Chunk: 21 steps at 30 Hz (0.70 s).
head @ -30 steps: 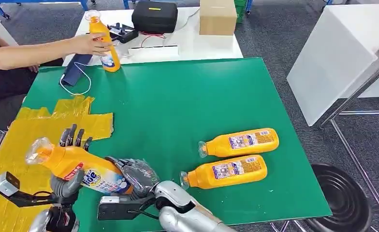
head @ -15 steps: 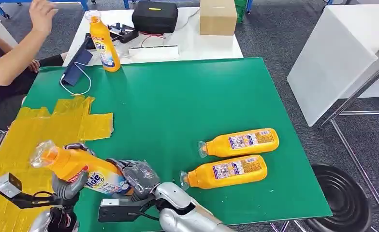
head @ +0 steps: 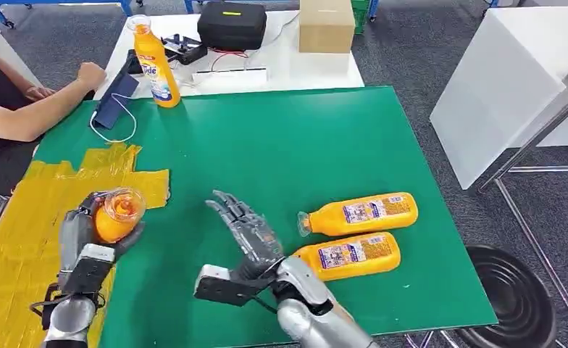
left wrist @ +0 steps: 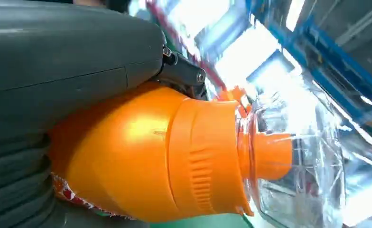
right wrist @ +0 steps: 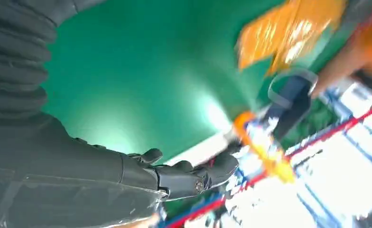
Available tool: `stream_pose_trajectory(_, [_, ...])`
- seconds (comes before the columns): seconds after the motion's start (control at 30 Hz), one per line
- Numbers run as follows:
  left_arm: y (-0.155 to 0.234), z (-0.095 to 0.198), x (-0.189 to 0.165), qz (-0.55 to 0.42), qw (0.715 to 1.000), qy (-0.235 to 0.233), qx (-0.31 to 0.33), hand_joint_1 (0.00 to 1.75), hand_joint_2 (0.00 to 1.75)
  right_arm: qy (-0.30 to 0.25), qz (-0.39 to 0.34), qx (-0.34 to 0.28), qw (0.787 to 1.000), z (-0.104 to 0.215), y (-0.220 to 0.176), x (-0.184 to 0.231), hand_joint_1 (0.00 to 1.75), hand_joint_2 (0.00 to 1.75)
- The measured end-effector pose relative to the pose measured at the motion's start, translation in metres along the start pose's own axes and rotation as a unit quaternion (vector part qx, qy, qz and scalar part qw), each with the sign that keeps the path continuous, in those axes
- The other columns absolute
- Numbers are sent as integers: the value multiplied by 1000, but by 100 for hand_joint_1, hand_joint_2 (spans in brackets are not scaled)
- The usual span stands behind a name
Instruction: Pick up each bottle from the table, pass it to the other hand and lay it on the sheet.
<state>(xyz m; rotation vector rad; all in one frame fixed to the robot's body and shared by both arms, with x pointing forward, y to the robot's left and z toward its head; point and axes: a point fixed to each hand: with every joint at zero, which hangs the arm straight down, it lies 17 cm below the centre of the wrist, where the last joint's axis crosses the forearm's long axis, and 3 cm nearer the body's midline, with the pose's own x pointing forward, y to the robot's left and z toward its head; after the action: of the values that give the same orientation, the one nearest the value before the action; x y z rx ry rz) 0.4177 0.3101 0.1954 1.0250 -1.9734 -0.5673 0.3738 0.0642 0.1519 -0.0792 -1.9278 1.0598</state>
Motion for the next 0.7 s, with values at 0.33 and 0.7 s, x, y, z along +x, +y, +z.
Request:
stream_pose_trajectory(0.33, [1, 44, -39, -219, 975, -4, -28, 175, 175, 41, 49, 11, 998, 96, -71, -71, 0, 175])
stream_pose_trajectory(0.7, [-48, 85, -78, -177, 973, 21, -144, 175, 175, 123, 58, 122, 983, 227, -132, -123, 0, 175])
